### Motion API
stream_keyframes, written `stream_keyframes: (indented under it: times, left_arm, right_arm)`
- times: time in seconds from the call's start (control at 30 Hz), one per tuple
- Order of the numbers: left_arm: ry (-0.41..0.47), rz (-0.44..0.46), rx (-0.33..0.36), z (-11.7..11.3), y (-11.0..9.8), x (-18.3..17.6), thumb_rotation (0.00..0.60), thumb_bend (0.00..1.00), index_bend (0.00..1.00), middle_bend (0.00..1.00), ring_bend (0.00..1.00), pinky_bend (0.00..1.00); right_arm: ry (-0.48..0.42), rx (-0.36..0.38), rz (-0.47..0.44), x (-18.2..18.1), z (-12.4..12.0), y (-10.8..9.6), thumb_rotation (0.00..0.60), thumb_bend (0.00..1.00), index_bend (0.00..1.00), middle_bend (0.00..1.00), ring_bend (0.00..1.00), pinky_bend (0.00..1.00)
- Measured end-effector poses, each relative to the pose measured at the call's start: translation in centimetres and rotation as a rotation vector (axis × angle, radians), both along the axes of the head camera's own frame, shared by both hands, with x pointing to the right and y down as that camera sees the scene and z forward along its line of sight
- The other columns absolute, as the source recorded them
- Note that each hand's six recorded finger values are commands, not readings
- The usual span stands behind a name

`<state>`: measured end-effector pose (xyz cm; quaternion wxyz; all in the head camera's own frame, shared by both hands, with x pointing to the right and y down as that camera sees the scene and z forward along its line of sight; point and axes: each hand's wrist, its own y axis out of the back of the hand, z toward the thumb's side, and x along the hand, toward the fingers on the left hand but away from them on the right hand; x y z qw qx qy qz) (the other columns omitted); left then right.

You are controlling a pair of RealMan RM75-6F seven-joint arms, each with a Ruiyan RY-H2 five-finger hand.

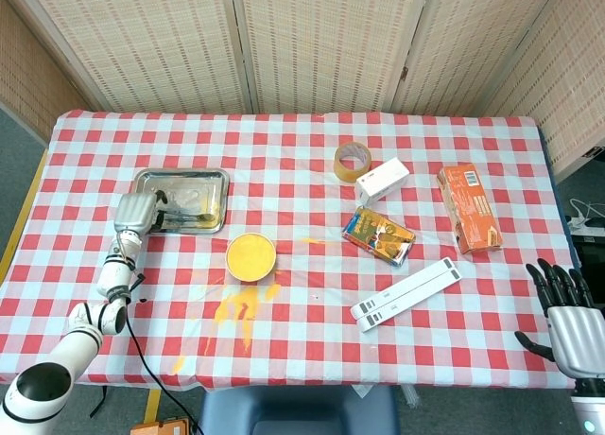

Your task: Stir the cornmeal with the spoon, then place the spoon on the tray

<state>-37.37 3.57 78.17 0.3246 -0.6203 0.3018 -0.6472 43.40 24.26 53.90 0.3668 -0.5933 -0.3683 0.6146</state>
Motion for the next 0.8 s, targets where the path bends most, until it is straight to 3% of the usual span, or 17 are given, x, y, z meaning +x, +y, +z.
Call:
stream_keyframes:
  times: [0.27,0.33,0.43,0.47,0.57,0.7,0.8]
  left_arm:
    - [0.076,0.019,0.01,-1.0,0.0,0.8,0.6,0.41,0.0,0.97,0.97,0.99]
    - [0.112,0.028,0.015,-1.5,0.4,1.2,0.6,0.41,0.0,0.81,0.79,0.87]
    - [0.193,0.053,0.01,-2.9,1.8,1.9,0.6,0.41,0.0,0.41,0.35,0.54]
    - [0.23,0.067,0.005,-3.6,2.7,2.3,0.6,0.41,0.0,0.3,0.23,0.43]
    - [0.321,0.107,-0.001,-6.5,6.0,2.9,0.6,0.41,0.0,0.12,0.04,0.25]
    - [0.396,0.111,0.062,-11.7,11.8,1.8,0.6,0.41,0.0,0.02,0.0,0.15]
    - [0.361,0.044,0.152,-15.7,16.5,-1.4,0.6,0.4,0.0,0.0,0.0,0.11]
  right_arm:
    - [-0.012,0.0,-0.01,-0.3,-0.2,0.2,0.6,0.06,0.0,0.0,0.0,0.0]
    - [-0.02,0.003,-0.015,-0.4,-0.4,0.2,0.6,0.05,0.0,0.0,0.0,0.0]
    - [-0.034,0.009,-0.022,-0.6,-0.7,0.3,0.6,0.05,0.0,0.0,0.0,0.0]
    - [-0.038,0.009,-0.026,-0.6,-0.7,0.4,0.6,0.05,0.0,0.0,0.0,0.0]
    - [-0.049,0.006,-0.04,-0.9,-0.9,0.6,0.6,0.05,0.0,0.0,0.0,0.0]
    - [-0.069,-0.006,-0.051,-1.1,-1.1,0.8,0.6,0.05,0.0,0.0,0.0,0.0]
    - [-0.066,-0.011,-0.047,-1.0,-1.1,0.9,0.6,0.05,0.0,0.0,0.0,0.0]
